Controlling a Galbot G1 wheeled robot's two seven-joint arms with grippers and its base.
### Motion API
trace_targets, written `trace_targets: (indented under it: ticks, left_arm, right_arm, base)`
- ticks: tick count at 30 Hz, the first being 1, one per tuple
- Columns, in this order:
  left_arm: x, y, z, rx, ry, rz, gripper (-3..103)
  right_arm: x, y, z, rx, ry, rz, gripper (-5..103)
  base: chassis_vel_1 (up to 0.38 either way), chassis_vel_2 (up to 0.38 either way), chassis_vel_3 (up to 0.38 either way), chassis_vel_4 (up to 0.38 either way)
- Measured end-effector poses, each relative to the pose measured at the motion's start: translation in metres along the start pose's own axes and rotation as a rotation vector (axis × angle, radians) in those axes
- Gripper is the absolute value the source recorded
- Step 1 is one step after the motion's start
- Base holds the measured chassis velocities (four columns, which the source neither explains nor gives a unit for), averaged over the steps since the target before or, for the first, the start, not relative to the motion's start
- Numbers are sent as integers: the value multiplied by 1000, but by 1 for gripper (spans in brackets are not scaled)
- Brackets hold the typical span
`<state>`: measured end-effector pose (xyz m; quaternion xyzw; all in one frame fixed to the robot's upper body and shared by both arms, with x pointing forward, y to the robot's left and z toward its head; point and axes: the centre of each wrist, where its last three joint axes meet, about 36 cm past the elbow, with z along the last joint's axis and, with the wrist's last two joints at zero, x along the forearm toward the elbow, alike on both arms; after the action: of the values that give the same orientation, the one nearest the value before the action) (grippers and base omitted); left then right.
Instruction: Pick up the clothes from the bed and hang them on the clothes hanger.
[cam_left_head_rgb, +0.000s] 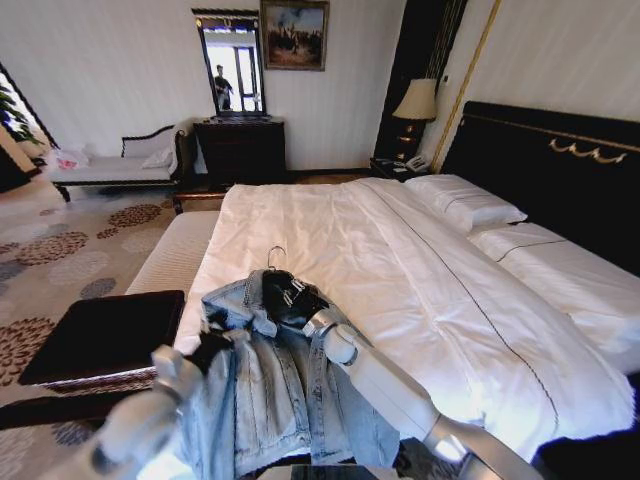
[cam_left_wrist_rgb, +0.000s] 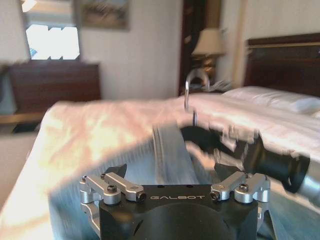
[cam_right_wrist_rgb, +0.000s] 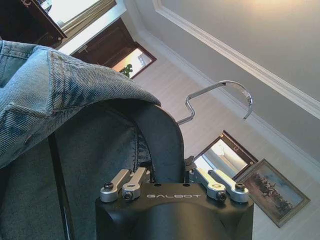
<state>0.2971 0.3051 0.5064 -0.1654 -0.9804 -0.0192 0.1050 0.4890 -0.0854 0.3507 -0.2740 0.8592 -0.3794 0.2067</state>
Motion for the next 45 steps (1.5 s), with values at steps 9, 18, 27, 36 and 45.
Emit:
trace_targets:
  ticks: [9,18,27,36,45]
  left_arm:
    - [-25,106,-45,-138,-63,135,100]
    - [-45,176,-20,-221,-74,347,97]
    - [-41,216,6,-254,-83,481,89]
    - [-42,272,-25,-309,-112,468,85]
    - [-60,284,-23,-223,-44,624,81]
  right_arm:
    - [1,3,-3,-7,-5,6,28]
    - [0,10,-11,-15,-16,7,28]
    - [-7,14,-16,18,-60,-5,28]
    - [-19,17,-25,28,-104,-21,28]
    - [-18,13,-25,53,-136,-20,28]
  base:
    - [0,0,0,0]
    - [0,0,0,0]
    - [0,0,0,0]
    - [0,0,0,0]
    - [0,0,0,0]
